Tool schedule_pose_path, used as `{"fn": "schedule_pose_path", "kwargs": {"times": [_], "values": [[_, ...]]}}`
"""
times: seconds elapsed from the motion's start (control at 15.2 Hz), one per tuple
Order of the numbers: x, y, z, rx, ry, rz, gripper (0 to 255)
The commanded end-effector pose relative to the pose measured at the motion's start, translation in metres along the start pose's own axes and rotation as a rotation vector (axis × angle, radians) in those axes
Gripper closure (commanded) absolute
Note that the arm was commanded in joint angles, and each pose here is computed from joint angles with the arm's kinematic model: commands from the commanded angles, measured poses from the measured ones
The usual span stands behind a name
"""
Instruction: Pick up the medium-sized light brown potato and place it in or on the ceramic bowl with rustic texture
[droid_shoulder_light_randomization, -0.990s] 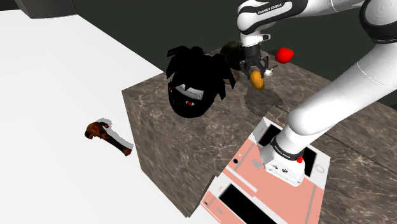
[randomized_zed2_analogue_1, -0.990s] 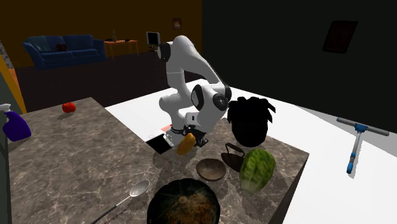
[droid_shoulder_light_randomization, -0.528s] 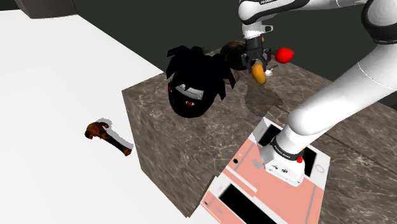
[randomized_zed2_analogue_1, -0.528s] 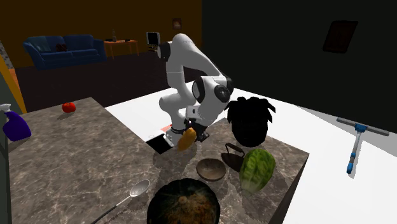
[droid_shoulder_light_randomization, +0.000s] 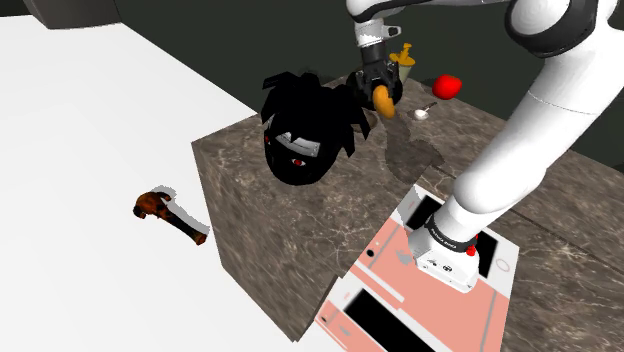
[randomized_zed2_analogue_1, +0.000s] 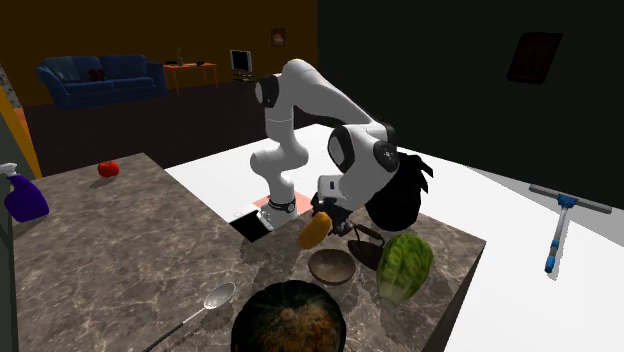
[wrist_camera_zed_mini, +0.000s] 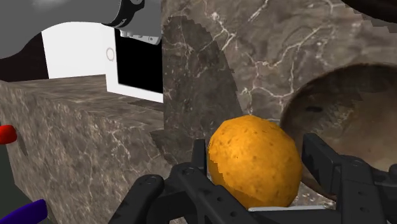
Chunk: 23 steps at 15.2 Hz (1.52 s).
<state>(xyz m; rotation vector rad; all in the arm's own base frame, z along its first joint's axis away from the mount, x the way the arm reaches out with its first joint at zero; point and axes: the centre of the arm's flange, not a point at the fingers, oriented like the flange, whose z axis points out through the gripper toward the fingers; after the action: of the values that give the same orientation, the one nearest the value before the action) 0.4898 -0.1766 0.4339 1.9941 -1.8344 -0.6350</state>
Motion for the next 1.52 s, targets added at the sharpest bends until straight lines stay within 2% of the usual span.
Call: {"fn": "schedule_pose_path", "kwargs": {"times": [0.0, 0.13, 1.06, 1.45], "values": [[0.001, -0.023, -0.016, 0.0, 0.0, 0.0, 255], [0.003, -0.045, -0.032, 0.0, 0.0, 0.0, 255], [0.009, -0.085, 0.03, 0.0, 0.0, 0.0, 255], [0.01, -0.087, 0.033, 0.0, 0.0, 0.0, 255]]}}
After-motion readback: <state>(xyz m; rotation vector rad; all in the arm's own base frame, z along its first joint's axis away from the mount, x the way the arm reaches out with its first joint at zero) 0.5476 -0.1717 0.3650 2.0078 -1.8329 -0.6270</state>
